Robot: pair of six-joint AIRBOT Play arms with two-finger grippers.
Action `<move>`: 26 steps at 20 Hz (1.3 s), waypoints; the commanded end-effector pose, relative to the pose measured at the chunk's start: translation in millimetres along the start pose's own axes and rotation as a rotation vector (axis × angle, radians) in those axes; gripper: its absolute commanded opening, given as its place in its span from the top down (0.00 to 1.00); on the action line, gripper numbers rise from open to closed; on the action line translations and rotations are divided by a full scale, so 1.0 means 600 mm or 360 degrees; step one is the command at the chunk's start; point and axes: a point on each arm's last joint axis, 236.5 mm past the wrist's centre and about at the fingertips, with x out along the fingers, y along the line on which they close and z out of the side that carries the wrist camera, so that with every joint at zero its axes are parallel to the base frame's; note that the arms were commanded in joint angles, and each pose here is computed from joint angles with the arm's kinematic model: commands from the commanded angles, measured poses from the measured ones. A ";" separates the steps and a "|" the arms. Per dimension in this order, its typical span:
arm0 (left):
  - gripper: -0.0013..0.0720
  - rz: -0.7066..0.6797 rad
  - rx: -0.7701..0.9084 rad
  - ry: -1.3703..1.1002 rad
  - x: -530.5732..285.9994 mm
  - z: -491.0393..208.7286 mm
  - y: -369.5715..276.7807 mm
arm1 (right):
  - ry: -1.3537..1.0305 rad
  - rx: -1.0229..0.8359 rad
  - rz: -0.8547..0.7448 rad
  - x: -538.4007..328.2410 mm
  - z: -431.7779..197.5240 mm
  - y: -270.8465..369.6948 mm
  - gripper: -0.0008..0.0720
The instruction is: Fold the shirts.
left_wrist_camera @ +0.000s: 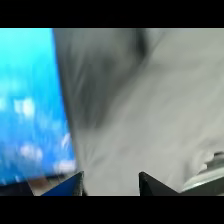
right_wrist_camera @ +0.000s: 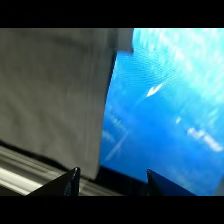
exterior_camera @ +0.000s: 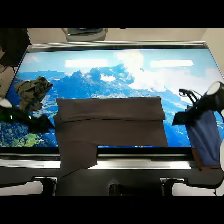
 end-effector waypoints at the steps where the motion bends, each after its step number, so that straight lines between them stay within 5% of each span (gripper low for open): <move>1: 0.39 -0.0040 -0.0076 0.0110 0.084 -0.107 0.030 | 0.0069 0.0079 0.0085 0.032 -0.066 0.010 0.24; 8: 0.40 -0.0089 -0.0109 0.0120 0.139 -0.150 0.024 | 0.0011 0.0068 0.0056 0.036 -0.071 0.015 0.24; 10: 0.51 -0.0075 -0.0115 0.0090 0.148 -0.144 0.023 | 0.0032 0.0076 0.0071 0.045 -0.078 0.018 0.24; 12: 0.87 -0.0060 -0.0116 0.0050 0.151 -0.134 0.022 | 0.0035 0.0098 0.0112 0.067 -0.089 0.029 0.24; 13: 0.94 -0.0056 -0.0115 0.0038 0.151 -0.131 0.023 | 0.0036 0.0112 0.0142 0.081 -0.097 0.039 0.19; 18: 0.94 -0.0048 -0.0114 0.0016 0.151 -0.125 0.026 | 0.0049 0.0188 0.0187 0.147 -0.127 0.051 0.14; 24: 0.94 -0.0048 -0.0096 0.0016 0.151 -0.125 0.025 | -0.0206 0.0362 0.0217 0.155 -0.066 0.052 0.26; 26: 0.94 -0.0048 -0.0084 0.0015 0.151 -0.125 0.025 | -0.0188 0.0379 0.0227 0.155 -0.070 0.055 0.52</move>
